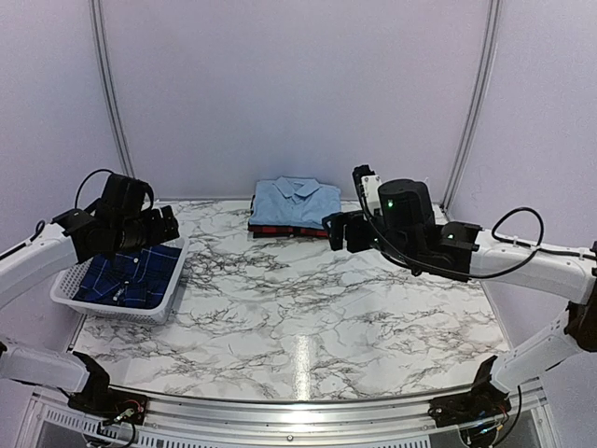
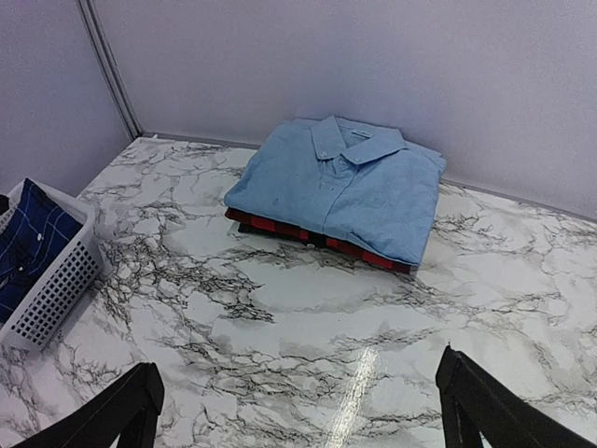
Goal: Fold and stack the long sleeve shirts
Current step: Pick up the crumpled shirt from the bin.
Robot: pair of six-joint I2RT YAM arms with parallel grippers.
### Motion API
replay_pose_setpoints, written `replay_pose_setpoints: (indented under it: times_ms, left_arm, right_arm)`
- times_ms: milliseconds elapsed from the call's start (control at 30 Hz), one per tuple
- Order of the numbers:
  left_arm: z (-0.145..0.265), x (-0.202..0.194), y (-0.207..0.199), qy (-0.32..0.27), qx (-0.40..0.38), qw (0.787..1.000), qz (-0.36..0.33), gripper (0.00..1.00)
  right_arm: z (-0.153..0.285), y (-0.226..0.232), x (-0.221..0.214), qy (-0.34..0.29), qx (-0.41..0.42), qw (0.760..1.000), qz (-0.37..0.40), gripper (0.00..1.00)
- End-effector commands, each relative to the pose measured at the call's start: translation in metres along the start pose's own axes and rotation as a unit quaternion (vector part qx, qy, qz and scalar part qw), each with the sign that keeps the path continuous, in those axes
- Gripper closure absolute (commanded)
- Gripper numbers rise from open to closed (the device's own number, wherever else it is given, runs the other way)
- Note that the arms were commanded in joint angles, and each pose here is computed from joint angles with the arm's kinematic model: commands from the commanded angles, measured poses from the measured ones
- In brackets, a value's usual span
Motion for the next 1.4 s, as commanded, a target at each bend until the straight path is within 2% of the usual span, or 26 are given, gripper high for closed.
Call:
replay_pose_setpoints:
  times_ms: [0, 300, 533, 633, 733, 833, 867, 900, 1033, 1167, 1367]
  left_arm:
    - [-0.007, -0.031, 0.058, 0.047, 0.102, 0.993, 0.039, 0.01]
    - [-0.033, -0.066, 0.129, 0.110, 0.206, 0.967, 0.097, 0.01]
    - [-0.050, -0.107, 0.157, 0.152, 0.230, 0.952, 0.134, 0.01]
    - [-0.057, -0.120, 0.160, 0.165, 0.226, 0.949, 0.143, 0.05]
    - [-0.065, -0.130, 0.159, 0.177, 0.221, 0.948, 0.144, 0.16]
    - [-0.069, -0.133, 0.157, 0.181, 0.214, 0.948, 0.149, 0.41]
    - [-0.068, -0.132, 0.157, 0.178, 0.213, 0.949, 0.150, 0.55]
    - [-0.067, -0.129, 0.157, 0.172, 0.211, 0.950, 0.150, 0.64]
    - [-0.055, -0.108, 0.152, 0.134, 0.194, 0.960, 0.152, 0.88]
    - [-0.039, -0.082, 0.144, 0.095, 0.170, 0.970, 0.149, 1.00]
    - [-0.009, -0.034, 0.127, 0.029, 0.118, 0.983, 0.139, 1.00]
  right_arm:
    - [-0.005, 0.006, 0.000, 0.004, 0.012, 1.000, 0.009, 0.01]
    - [-0.007, 0.007, -0.008, 0.015, 0.020, 1.000, 0.008, 0.02]
    - [-0.006, 0.004, -0.013, 0.016, 0.018, 1.000, 0.005, 0.01]
    - [-0.005, 0.003, -0.016, 0.016, 0.018, 1.000, 0.002, 0.01]
    - [-0.006, 0.003, -0.018, 0.018, 0.021, 1.000, 0.001, 0.01]
    - [-0.005, 0.003, -0.019, 0.020, 0.023, 1.000, -0.001, 0.02]
    - [-0.005, 0.003, -0.019, 0.020, 0.022, 1.000, -0.002, 0.01]
    - [-0.004, 0.003, -0.019, 0.020, 0.023, 1.000, -0.002, 0.01]
    - [-0.003, 0.002, -0.018, 0.018, 0.023, 1.000, -0.003, 0.01]
    - [-0.003, 0.003, -0.015, 0.016, 0.023, 1.000, -0.002, 0.01]
    - [-0.007, 0.006, -0.014, 0.017, 0.023, 1.000, 0.000, 0.01]
Point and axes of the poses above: each gripper's point midway between its finger pads, its own z axis back along the fingers, its own y axis along the line the jaws close on, x = y × z, the point moved 2 cm from there along z, back along the fingers, and after that the axes turned 4 degrees about -z, right-handed, at the moved point
